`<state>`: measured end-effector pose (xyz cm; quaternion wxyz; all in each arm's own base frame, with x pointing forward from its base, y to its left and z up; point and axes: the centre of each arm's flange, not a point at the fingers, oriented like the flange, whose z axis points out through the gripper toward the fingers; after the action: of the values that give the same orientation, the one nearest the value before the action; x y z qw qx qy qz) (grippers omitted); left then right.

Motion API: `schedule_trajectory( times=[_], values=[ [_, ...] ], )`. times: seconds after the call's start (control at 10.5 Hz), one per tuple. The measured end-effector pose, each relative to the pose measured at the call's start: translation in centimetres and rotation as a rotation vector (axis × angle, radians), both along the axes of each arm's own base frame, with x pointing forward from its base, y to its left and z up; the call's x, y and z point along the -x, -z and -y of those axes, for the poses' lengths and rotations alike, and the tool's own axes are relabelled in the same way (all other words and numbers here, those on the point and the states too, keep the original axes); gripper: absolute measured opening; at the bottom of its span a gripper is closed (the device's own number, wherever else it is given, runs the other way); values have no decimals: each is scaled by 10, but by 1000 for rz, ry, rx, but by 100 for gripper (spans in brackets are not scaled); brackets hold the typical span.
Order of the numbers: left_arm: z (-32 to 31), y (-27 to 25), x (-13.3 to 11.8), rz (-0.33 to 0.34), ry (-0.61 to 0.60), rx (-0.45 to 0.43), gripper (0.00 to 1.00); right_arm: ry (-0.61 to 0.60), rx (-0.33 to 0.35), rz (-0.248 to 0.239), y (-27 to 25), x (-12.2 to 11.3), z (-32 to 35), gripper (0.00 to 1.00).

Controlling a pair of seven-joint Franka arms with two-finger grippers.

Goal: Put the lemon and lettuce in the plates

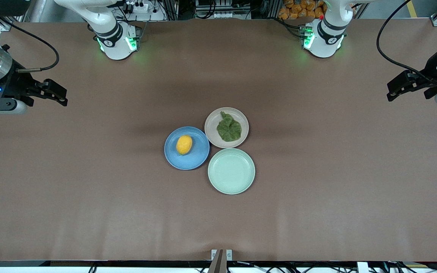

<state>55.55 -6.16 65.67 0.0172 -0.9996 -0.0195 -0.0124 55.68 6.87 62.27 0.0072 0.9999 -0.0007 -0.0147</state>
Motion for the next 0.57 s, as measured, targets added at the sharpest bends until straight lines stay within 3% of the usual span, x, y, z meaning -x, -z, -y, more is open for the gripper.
schedule_trajectory(
  times=[0.57],
  values=[
    [0, 0, 0, 0, 0, 0, 100, 0, -11, -2, 0, 0, -1, 100]
  ],
)
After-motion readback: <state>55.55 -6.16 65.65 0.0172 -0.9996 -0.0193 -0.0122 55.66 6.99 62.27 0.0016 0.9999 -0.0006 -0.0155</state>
